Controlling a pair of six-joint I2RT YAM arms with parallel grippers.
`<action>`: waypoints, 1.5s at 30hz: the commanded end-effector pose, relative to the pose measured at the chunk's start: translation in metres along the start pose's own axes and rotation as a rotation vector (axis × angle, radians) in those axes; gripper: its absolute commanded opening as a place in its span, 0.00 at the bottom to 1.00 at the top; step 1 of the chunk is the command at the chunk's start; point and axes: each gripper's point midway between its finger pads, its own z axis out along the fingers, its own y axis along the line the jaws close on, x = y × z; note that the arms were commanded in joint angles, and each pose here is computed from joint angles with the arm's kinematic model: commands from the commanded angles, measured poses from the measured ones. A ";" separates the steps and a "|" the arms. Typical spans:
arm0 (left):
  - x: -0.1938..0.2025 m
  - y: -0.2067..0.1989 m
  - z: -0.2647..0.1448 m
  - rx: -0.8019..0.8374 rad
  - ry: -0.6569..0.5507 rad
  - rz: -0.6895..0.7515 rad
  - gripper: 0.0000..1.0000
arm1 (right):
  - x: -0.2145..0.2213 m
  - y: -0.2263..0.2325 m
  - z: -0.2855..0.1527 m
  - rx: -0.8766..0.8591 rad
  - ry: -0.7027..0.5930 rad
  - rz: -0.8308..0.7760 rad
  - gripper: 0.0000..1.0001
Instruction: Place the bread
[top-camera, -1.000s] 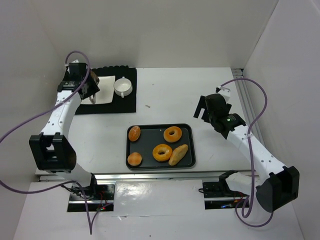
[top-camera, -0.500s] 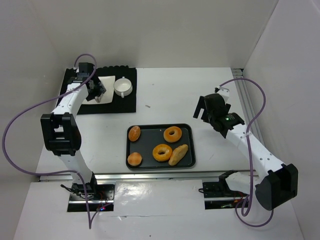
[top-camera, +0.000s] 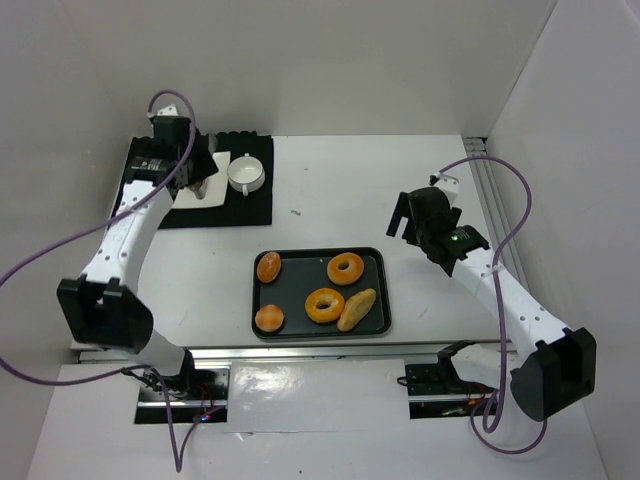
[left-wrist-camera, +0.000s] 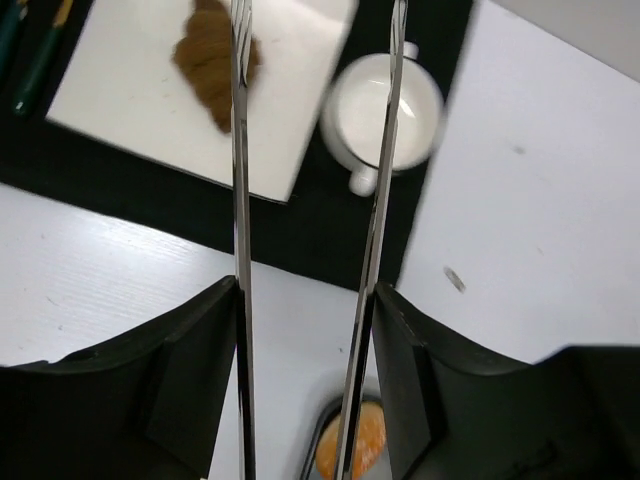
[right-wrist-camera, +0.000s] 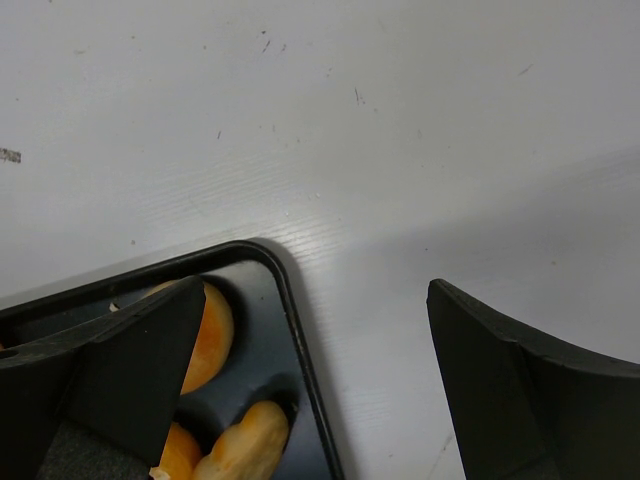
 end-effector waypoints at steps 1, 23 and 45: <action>0.004 -0.032 -0.054 0.154 -0.035 0.142 0.65 | -0.022 0.006 -0.010 -0.026 -0.062 0.031 0.99; 0.276 -0.057 -0.195 0.681 0.654 0.775 0.65 | -0.024 0.004 -0.018 -0.038 -0.078 0.039 0.99; 0.309 -0.044 -0.199 0.673 0.800 0.734 0.51 | -0.020 0.004 -0.017 -0.042 -0.067 0.035 0.99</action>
